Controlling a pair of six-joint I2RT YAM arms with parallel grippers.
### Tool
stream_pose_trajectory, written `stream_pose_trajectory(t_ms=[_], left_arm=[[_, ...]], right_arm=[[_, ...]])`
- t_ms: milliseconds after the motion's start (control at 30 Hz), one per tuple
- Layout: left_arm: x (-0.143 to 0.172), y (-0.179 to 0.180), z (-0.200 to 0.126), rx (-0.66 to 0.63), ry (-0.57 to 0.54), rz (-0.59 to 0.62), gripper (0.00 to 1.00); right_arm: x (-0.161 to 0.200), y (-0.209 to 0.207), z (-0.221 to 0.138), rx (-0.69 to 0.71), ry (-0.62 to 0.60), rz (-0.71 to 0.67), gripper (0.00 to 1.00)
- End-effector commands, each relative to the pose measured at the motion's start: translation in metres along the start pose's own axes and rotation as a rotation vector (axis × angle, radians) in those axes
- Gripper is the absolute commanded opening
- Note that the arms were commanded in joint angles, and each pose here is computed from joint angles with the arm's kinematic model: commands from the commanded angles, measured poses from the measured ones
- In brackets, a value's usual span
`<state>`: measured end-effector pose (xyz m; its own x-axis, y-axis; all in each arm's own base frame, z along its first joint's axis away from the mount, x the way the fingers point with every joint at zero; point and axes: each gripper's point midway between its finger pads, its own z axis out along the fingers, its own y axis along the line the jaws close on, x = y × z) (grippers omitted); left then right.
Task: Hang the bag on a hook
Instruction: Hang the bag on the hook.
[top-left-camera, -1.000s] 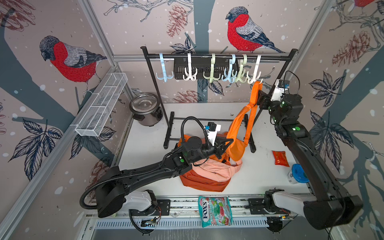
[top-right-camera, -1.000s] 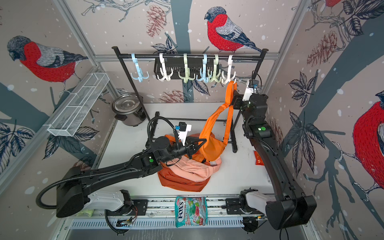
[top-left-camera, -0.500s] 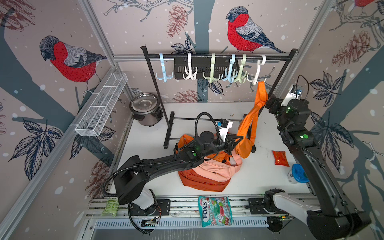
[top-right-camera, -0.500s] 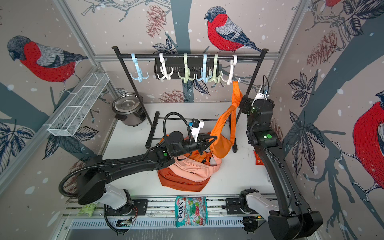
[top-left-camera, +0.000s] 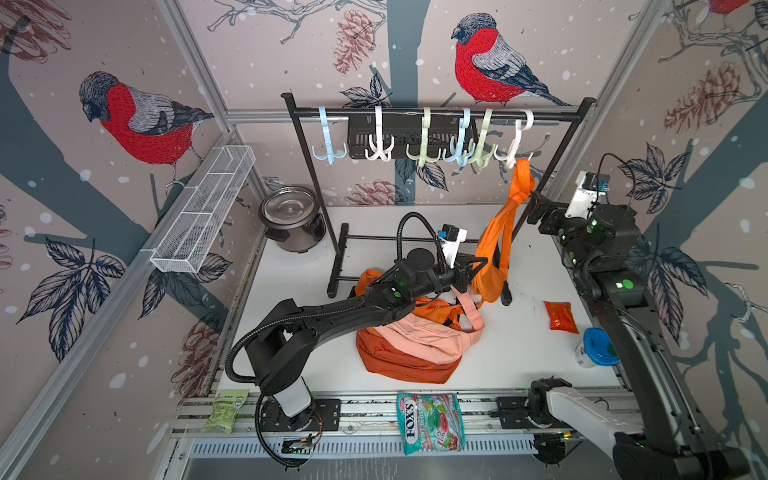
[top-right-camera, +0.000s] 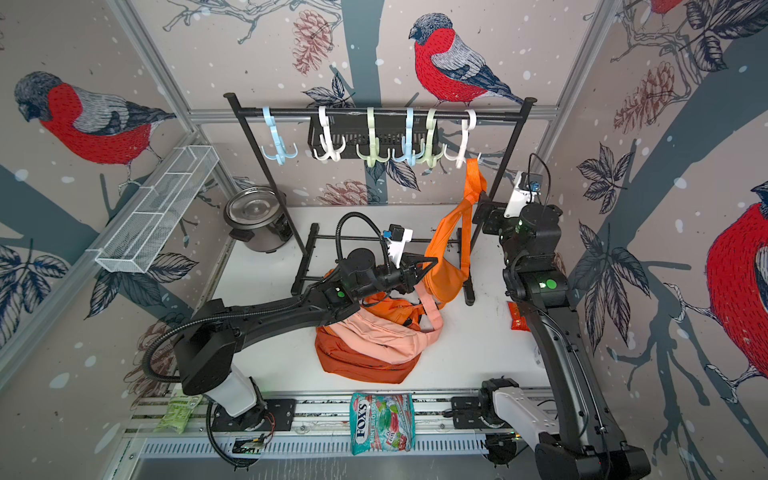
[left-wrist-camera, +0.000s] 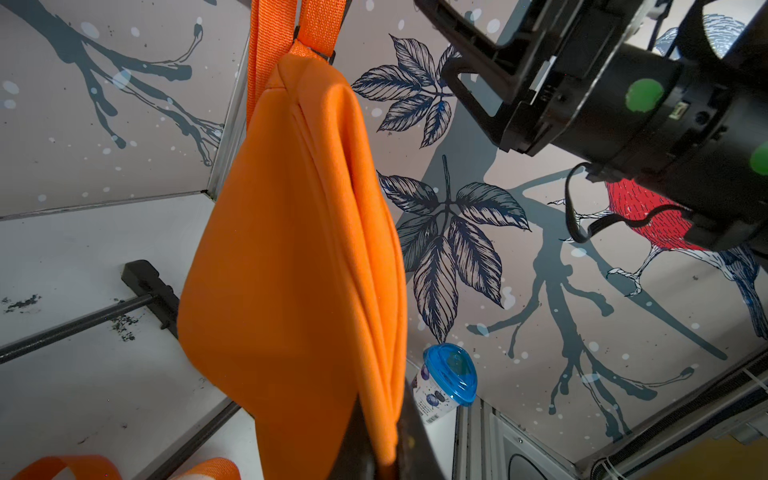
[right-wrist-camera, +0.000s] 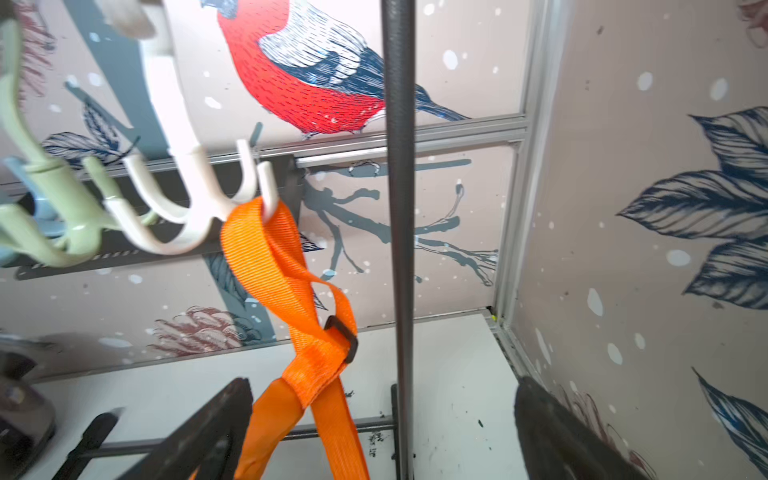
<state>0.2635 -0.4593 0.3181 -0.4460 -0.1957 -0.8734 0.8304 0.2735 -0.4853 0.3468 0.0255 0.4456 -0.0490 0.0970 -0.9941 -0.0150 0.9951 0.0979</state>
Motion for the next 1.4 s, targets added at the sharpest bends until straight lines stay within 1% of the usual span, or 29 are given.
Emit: stream_pose_trajectory(t_ms=[0,167,267,367,433,533,600,633,700,900,1100,1367], left_arm=[[-0.018,-0.010,0.001,0.051,-0.054,0.018,0.00],[-0.017,-0.007,0.006,0.060,-0.046,0.013,0.00],[-0.013,-0.007,0.012,0.079,-0.032,0.008,0.00],[-0.008,-0.007,0.019,0.097,-0.016,0.000,0.00],[-0.003,-0.004,0.023,0.098,0.003,-0.005,0.01],[0.005,-0.003,0.029,0.105,0.038,-0.016,0.31],[0.011,-0.001,0.032,0.107,0.066,-0.031,0.46],[0.015,0.000,0.032,0.107,0.075,-0.037,0.51],[0.018,0.000,0.032,0.105,0.087,-0.041,0.58],[0.019,-0.004,0.025,0.085,0.094,-0.008,0.68],[0.011,-0.010,0.009,0.064,0.084,0.030,0.76],[-0.011,-0.019,-0.028,0.020,0.037,0.078,0.80]], right_arm=[[-0.019,0.020,-0.011,-0.115,-0.048,-0.003,0.98],[-0.029,-0.007,-0.030,0.022,-0.111,0.074,0.98],[-0.031,-0.018,-0.044,0.075,-0.149,0.112,0.97],[-0.026,-0.021,-0.053,0.082,-0.157,0.128,0.97],[-0.019,-0.018,-0.054,0.058,-0.141,0.138,0.97],[-0.004,-0.012,-0.053,0.023,-0.111,0.146,0.96],[0.004,-0.012,-0.052,0.023,-0.098,0.148,0.96],[0.006,-0.012,-0.053,0.021,-0.096,0.150,0.96],[0.007,-0.011,-0.054,0.008,-0.097,0.153,0.96],[0.013,0.000,-0.055,-0.045,-0.076,0.137,0.95],[0.019,0.012,-0.061,-0.100,-0.062,0.099,0.95],[0.033,0.045,-0.068,-0.235,-0.025,0.019,0.95]])
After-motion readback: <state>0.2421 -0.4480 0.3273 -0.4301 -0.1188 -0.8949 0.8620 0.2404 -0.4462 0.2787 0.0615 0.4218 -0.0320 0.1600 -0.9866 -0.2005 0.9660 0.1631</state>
